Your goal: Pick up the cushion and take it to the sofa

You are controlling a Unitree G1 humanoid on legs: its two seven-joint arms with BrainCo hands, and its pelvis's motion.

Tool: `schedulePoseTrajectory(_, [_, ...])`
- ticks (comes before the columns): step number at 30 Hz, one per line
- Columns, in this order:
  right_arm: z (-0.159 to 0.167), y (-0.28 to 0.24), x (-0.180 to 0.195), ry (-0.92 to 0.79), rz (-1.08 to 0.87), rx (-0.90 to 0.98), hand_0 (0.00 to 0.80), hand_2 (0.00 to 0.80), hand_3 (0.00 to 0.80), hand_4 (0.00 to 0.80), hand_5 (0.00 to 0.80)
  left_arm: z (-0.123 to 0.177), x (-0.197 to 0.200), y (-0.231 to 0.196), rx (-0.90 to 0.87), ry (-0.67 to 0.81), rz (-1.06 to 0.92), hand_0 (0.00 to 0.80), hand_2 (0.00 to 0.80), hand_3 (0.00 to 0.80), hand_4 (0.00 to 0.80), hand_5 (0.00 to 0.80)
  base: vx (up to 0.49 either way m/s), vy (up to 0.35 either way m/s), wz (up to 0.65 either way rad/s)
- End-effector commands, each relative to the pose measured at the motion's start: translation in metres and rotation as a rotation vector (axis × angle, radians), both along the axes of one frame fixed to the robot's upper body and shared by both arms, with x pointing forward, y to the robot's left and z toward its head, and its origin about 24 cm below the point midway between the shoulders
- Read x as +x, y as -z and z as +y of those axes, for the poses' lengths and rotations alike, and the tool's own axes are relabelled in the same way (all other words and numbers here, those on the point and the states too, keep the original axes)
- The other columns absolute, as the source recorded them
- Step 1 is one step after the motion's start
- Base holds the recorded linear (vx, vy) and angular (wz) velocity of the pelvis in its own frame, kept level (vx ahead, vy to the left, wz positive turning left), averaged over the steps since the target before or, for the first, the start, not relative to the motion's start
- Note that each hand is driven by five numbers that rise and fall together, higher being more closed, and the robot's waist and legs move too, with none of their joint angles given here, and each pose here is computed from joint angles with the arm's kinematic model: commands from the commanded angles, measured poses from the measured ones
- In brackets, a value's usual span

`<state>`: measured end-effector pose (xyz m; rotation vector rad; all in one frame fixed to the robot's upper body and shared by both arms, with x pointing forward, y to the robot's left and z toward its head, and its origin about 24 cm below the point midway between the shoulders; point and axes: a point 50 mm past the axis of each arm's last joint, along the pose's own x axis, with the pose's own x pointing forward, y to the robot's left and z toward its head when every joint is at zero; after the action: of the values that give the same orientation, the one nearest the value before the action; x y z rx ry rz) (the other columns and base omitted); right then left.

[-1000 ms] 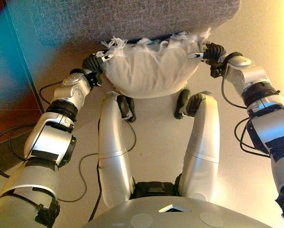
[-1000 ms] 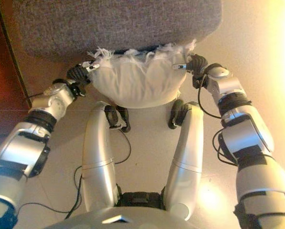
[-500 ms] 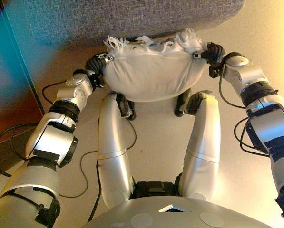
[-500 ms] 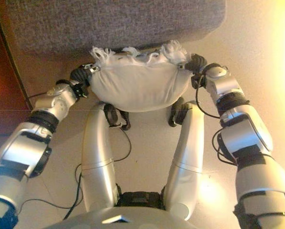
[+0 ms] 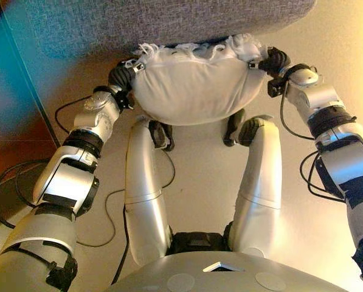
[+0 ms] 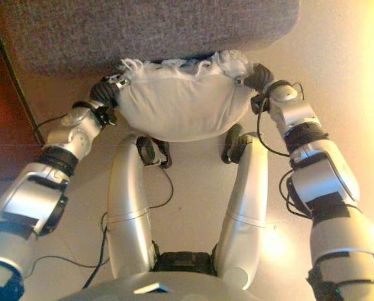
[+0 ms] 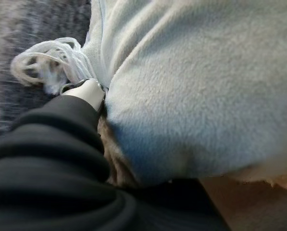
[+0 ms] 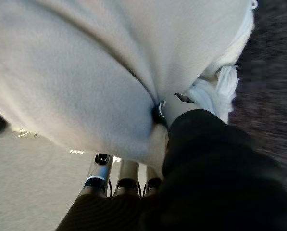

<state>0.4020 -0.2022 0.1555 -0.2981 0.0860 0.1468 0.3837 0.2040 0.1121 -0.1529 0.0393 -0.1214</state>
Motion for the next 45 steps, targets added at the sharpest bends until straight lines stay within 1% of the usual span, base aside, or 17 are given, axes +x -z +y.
schedulePoseTrajectory(1, [0.042,-0.027,-0.010,-0.140,-0.264,0.163,0.800,0.800,0.800,0.800,0.800,-0.037,-0.007,-0.030,-0.071,0.062,-0.280,0.800,0.800,0.800,0.800,0.800,-0.010,-0.035,-0.07])
schedulePoseTrajectory(5, [0.046,-0.016,-0.026,-0.132,-0.349,0.304,0.800,0.800,0.800,0.800,0.800,-0.041,-0.023,-0.016,-0.094,0.008,-0.333,0.800,0.800,0.800,0.800,0.800,-0.016,-0.011,-0.05])
schedulePoseTrajectory(8, [0.048,-0.012,-0.038,-0.137,-0.403,0.402,0.800,0.800,0.800,0.800,0.800,-0.039,-0.030,-0.019,-0.181,-0.030,-0.382,0.800,0.800,0.800,0.800,0.800,0.004,-0.007,-0.06])
schedulePoseTrajectory(12, [0.054,0.000,-0.054,-0.156,-0.436,0.425,0.800,0.800,0.800,0.800,0.800,-0.039,-0.040,-0.021,-0.213,-0.032,-0.428,0.800,0.800,0.800,0.800,0.800,0.058,-0.038,0.03])
schedulePoseTrajectory(16, [0.052,0.017,-0.065,-0.148,-0.389,0.431,0.800,0.800,0.800,0.800,0.800,-0.037,-0.048,-0.012,-0.209,-0.007,-0.380,0.800,0.800,0.800,0.800,0.800,0.213,-0.054,0.19])
schedulePoseTrajectory(23, [0.043,0.022,-0.071,-0.144,-0.374,0.464,0.800,0.800,0.800,0.800,0.800,-0.034,-0.053,-0.010,-0.205,-0.004,-0.357,0.800,0.800,0.800,0.800,0.800,0.078,-0.030,0.14])
schedulePoseTrajectory(26, [0.037,0.034,-0.077,-0.107,-0.338,0.478,0.800,0.800,0.800,0.800,0.800,-0.032,-0.057,-0.001,-0.206,-0.012,-0.326,0.800,0.800,0.800,0.800,0.800,0.129,-0.071,0.08])
schedulePoseTrajectory(30, [0.032,0.055,-0.083,-0.055,-0.269,0.482,0.800,0.800,0.800,0.800,0.800,-0.029,-0.060,0.015,-0.193,-0.064,-0.252,0.800,0.800,0.800,0.800,0.800,0.159,-0.109,0.08])
schedulePoseTrajectory(33, [0.032,0.074,-0.092,-0.014,-0.193,0.528,0.800,0.800,0.800,0.800,0.800,-0.028,-0.068,0.032,-0.195,-0.085,-0.186,0.800,0.800,0.800,0.800,0.800,0.235,-0.138,-0.02])
schedulePoseTrajectory(36, [0.035,0.088,-0.102,0.008,-0.128,0.505,0.800,0.800,0.800,0.800,0.800,-0.028,-0.080,0.049,-0.183,-0.089,-0.121,0.800,0.800,0.800,0.800,0.800,0.294,-0.139,-0.01])
schedulePoseTrajectory(39, [0.038,0.104,-0.107,-0.003,-0.025,0.449,0.800,0.800,0.800,0.800,0.800,-0.026,-0.088,0.063,-0.164,-0.086,-0.059,0.800,0.800,0.800,0.800,0.800,0.287,-0.079,-0.04])
schedulePoseTrajectory(42, [0.038,0.109,-0.110,-0.016,0.010,0.417,0.800,0.800,0.800,0.800,0.800,-0.025,-0.091,0.067,-0.168,-0.082,-0.032,0.800,0.800,0.800,0.800,0.800,0.139,-0.022,-0.10])
schedulePoseTrajectory(45, [0.037,0.111,-0.110,-0.018,0.043,0.429,0.800,0.800,0.800,0.800,0.800,-0.024,-0.091,0.070,-0.172,-0.049,-0.003,0.800,0.800,0.800,0.800,0.800,0.156,0.047,0.03])
